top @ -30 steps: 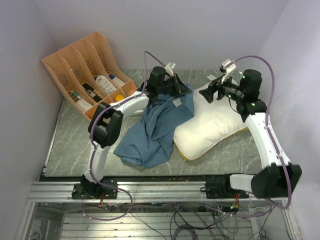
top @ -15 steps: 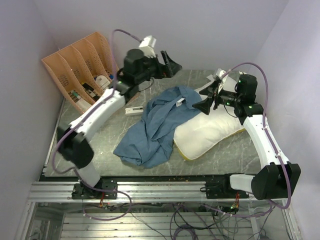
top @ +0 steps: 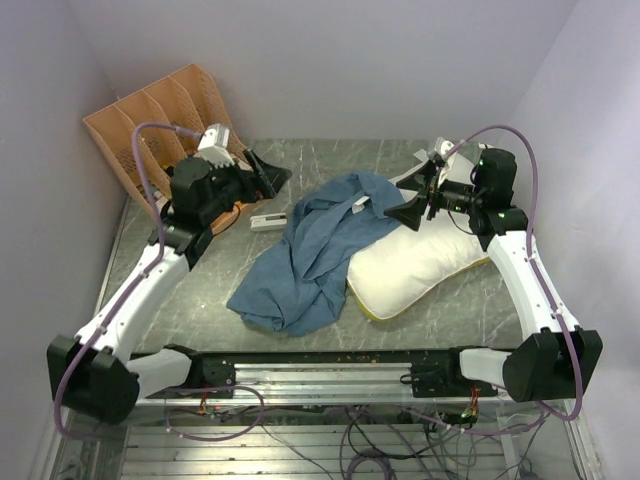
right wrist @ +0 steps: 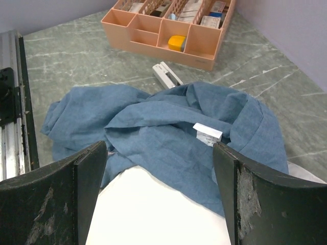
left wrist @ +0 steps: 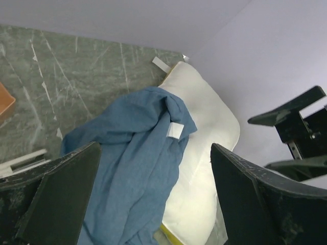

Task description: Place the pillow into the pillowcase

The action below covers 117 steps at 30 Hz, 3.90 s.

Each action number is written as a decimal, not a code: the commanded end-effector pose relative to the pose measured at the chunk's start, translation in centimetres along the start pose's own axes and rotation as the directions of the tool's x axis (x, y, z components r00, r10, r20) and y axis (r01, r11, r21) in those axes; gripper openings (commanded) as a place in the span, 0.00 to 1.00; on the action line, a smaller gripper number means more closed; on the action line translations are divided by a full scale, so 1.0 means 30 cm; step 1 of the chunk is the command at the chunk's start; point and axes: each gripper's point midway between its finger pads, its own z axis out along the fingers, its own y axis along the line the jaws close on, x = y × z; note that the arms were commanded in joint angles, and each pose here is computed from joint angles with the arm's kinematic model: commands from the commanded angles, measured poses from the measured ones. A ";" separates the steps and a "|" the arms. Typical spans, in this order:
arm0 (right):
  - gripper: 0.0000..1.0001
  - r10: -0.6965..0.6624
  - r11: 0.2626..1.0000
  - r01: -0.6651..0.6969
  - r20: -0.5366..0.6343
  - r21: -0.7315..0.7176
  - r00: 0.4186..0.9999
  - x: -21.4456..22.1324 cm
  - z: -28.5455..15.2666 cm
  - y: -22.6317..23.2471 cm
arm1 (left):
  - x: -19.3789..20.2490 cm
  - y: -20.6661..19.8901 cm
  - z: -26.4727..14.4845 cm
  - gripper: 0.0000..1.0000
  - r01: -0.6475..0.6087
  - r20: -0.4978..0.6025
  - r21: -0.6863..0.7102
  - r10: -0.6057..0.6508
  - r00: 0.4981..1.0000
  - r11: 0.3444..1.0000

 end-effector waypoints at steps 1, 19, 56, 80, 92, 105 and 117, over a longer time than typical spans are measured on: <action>0.84 -0.045 0.999 0.046 0.030 -0.009 0.999 -0.027 -0.006 0.017 | -0.020 -0.049 -0.117 0.98 -0.026 0.034 0.045 0.024 0.999 0.999; 0.93 -0.257 0.966 0.256 -0.136 -0.022 0.957 0.042 0.123 -0.014 | 0.448 0.202 -0.193 0.98 0.305 -0.163 -0.134 -0.324 0.932 0.943; 0.00 -0.251 0.869 0.328 -0.240 0.370 0.938 -0.142 0.335 -0.449 | 0.431 0.068 0.199 0.07 -0.158 -0.457 -0.189 0.056 0.888 0.969; 0.90 -0.156 0.869 0.188 -0.106 0.458 0.982 -0.151 -0.125 -0.411 | 0.524 -0.388 0.174 0.95 -0.261 -0.428 0.132 0.292 0.855 0.956; 0.88 -0.044 0.999 0.040 -0.220 -0.019 0.975 0.247 -0.047 0.005 | 0.716 0.133 -0.333 0.95 -0.138 -0.460 -0.412 -0.075 0.885 0.901; 0.88 -0.136 0.984 0.175 -0.510 0.029 0.849 0.543 0.030 0.029 | 0.938 0.272 -0.386 0.94 -0.325 -0.583 -0.577 -0.100 0.806 0.749; 0.06 -0.177 0.954 0.277 -0.530 0.114 0.829 0.410 0.032 -0.069 | 0.688 0.320 -0.279 0.07 -0.407 -0.530 -0.619 0.026 0.848 0.672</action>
